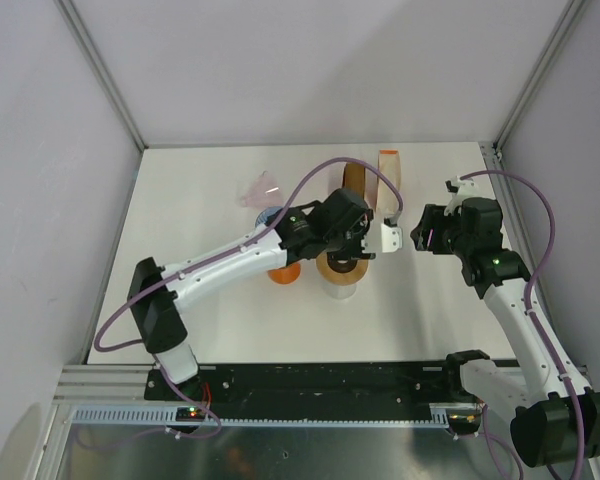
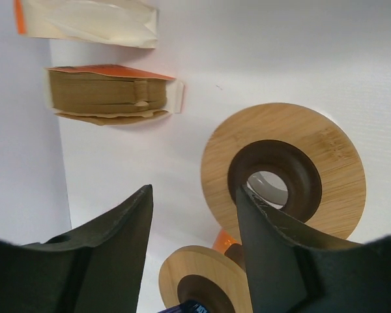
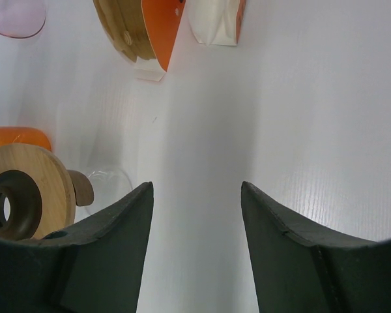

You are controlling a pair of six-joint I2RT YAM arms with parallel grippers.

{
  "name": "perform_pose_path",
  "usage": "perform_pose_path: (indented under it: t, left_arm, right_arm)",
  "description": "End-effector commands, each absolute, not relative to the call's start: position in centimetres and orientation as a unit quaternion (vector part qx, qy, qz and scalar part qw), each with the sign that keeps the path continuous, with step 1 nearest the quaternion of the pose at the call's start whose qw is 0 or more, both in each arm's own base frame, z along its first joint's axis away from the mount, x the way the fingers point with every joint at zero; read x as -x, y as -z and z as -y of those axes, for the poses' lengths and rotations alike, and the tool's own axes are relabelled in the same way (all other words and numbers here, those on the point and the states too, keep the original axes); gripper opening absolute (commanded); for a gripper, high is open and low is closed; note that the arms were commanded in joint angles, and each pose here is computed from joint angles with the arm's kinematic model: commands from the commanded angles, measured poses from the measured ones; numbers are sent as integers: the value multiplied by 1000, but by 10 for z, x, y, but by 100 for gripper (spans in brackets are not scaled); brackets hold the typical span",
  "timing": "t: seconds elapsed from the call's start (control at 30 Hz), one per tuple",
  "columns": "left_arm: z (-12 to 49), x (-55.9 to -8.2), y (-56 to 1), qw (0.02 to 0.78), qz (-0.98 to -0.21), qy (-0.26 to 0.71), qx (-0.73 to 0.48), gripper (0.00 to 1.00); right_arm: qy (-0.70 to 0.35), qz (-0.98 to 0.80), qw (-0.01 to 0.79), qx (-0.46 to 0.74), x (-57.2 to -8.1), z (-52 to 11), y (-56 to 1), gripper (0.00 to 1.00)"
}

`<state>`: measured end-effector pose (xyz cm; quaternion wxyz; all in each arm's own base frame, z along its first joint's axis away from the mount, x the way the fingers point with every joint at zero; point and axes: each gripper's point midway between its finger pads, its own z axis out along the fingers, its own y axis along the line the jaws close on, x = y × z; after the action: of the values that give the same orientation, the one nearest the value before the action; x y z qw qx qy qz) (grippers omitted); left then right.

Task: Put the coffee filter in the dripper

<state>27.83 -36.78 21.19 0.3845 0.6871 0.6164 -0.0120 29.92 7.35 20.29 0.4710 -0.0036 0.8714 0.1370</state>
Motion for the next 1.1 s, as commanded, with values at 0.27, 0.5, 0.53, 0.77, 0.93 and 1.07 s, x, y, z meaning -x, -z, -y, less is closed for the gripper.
perform_pose_path:
  t: [0.27,0.5,0.53,0.77,0.93,1.07]
  left_arm:
    - [331,-358,-365,548,-710,80,-435,60]
    - [249,-443,-382,569,-775,95,-259,66]
    - [238,-453,-377,568,-782,85,-242,67]
    - [177,-514,-314,529,-830,31,-174,72]
    - [155,-542,-267,498,-851,-4,-168,73]
    - [146,-558,-228,470,-866,-25,-172,74]
  right_arm:
    - [-142,-866,479,14,-302,-76,-210,61]
    - [-142,-871,471,15,-304,-76,-204,62]
    - [-141,-871,470,15,-304,-76,-204,62]
    - [-138,-876,462,14,-307,-76,-198,62]
    - [-136,-881,453,14,-310,-76,-191,65]
    - [-133,-883,450,13,-313,-75,-187,67]
